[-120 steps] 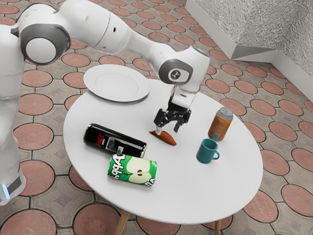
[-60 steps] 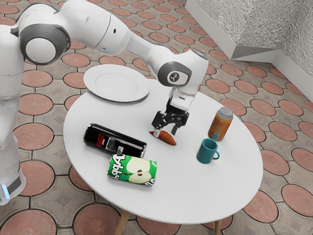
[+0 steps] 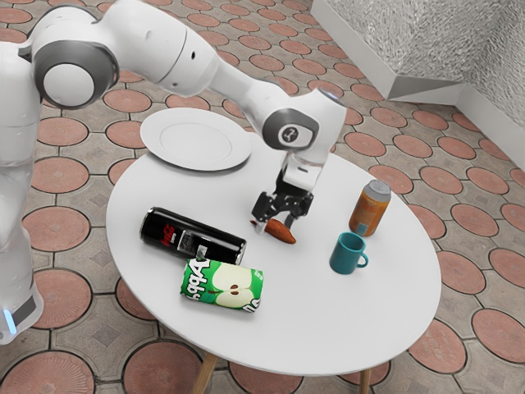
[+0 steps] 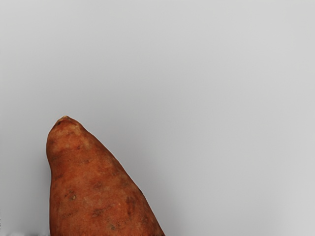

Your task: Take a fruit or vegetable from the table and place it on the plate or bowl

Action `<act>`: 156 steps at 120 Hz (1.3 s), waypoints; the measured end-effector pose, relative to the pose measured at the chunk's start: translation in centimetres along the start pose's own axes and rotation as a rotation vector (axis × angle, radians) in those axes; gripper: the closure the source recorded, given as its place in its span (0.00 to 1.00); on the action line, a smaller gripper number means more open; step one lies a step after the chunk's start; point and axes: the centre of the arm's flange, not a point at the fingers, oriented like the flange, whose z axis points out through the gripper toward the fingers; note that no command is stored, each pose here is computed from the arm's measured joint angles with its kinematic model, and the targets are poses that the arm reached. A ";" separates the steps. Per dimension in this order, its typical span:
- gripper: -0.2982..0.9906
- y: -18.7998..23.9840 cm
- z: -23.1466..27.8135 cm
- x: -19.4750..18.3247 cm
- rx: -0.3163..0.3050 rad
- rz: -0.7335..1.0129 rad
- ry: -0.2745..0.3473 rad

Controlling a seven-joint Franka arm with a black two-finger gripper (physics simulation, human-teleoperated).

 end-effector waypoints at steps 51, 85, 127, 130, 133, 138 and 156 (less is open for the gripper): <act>0.64 -0.2 -0.4 -0.1 0.018 -0.026 0.007; 0.65 0.0 -6.5 -0.4 0.113 -0.029 0.034; 0.64 2.4 -14.8 -9.2 0.134 -0.212 0.069; 0.64 2.6 -14.8 -10.4 0.126 -0.239 0.072; 0.64 2.7 -14.9 -11.6 0.119 -0.266 0.074; 0.64 2.9 -14.9 -13.6 0.110 -0.312 0.078; 0.65 3.4 -14.7 -20.9 0.082 -0.477 0.086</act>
